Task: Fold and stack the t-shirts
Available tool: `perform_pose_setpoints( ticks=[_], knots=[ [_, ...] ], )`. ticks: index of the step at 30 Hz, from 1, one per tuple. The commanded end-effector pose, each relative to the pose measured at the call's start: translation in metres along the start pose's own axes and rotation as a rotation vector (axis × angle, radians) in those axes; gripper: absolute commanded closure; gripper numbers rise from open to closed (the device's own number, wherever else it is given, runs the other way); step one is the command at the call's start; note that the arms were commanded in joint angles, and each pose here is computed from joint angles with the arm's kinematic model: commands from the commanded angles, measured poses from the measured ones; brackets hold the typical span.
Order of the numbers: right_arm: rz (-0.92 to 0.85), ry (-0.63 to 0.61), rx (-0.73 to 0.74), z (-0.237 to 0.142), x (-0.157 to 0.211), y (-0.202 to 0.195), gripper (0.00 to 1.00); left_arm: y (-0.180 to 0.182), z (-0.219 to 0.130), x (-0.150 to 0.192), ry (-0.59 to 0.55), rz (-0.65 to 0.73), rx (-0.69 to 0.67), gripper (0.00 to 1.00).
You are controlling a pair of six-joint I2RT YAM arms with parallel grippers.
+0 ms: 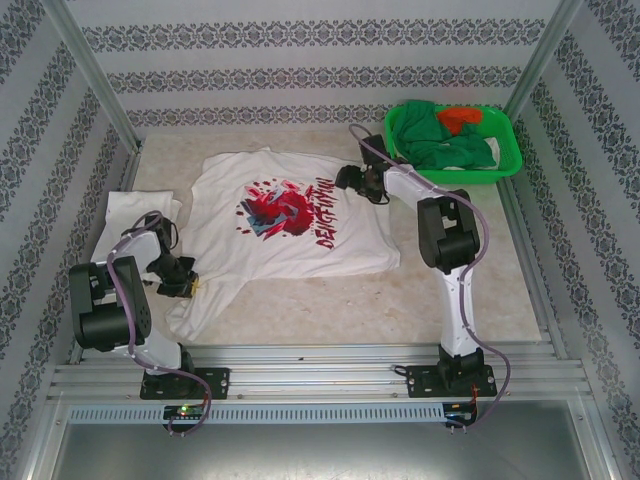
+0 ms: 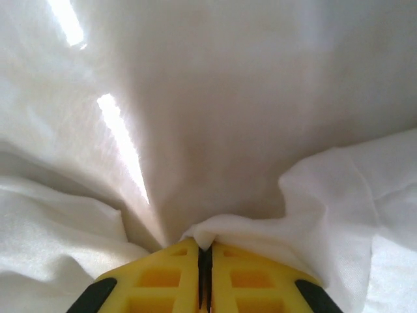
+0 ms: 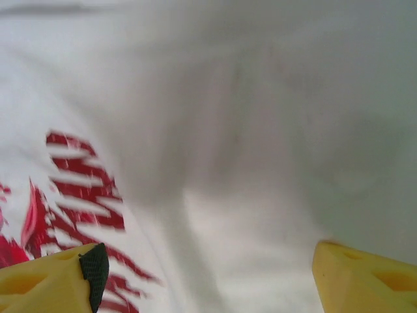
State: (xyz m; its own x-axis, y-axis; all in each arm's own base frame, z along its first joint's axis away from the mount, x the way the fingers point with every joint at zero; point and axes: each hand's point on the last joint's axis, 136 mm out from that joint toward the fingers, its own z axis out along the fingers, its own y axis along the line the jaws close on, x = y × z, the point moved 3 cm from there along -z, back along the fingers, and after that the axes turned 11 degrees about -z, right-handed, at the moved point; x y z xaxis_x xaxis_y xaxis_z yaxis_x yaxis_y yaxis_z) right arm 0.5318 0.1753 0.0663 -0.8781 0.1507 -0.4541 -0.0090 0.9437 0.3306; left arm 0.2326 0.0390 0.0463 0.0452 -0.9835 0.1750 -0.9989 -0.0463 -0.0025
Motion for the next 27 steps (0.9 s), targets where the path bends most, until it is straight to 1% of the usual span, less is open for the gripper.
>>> perform_pose_setpoints(
  ticks=[1, 4, 7, 8, 9, 12, 16, 18, 22, 27],
  knots=[
    [0.016, 0.090, 0.046, 0.016, 0.012, -0.016, 0.18, -0.006, -0.006, -0.014, -0.061, 0.013, -0.005, 0.83],
    [0.004, 0.071, 0.031, 0.013, 0.001, -0.010, 0.18, -0.004, -0.015, -0.016, -0.082, 0.017, -0.018, 0.69],
    [-0.008, 0.046, 0.022, 0.005, -0.008, -0.006, 0.18, 0.006, -0.031, -0.019, -0.135, 0.012, -0.027, 0.53],
    [-0.009, 0.041, 0.017, 0.002, -0.010, -0.004, 0.18, 0.008, -0.037, -0.019, -0.153, 0.019, -0.013, 0.49],
    [-0.010, 0.040, 0.014, 0.000, -0.010, -0.003, 0.17, 0.009, -0.042, -0.019, -0.162, 0.027, 0.001, 0.47],
    [-0.011, 0.020, -0.007, -0.009, -0.012, 0.003, 0.17, 0.011, -0.050, -0.008, -0.117, 0.052, 0.051, 0.46],
    [0.002, 0.002, -0.031, -0.018, -0.010, 0.009, 0.17, 0.011, -0.044, 0.008, -0.021, 0.075, 0.085, 0.46],
    [0.006, -0.008, -0.043, -0.021, -0.009, 0.011, 0.17, 0.011, -0.035, 0.014, 0.029, 0.058, 0.090, 0.49],
    [0.003, -0.015, -0.058, -0.029, -0.010, 0.017, 0.17, 0.008, -0.022, 0.022, 0.088, 0.014, 0.116, 0.53],
    [-0.009, -0.030, -0.072, -0.039, -0.011, 0.024, 0.17, 0.010, -0.010, 0.030, 0.128, -0.024, 0.122, 0.50]
  ],
)
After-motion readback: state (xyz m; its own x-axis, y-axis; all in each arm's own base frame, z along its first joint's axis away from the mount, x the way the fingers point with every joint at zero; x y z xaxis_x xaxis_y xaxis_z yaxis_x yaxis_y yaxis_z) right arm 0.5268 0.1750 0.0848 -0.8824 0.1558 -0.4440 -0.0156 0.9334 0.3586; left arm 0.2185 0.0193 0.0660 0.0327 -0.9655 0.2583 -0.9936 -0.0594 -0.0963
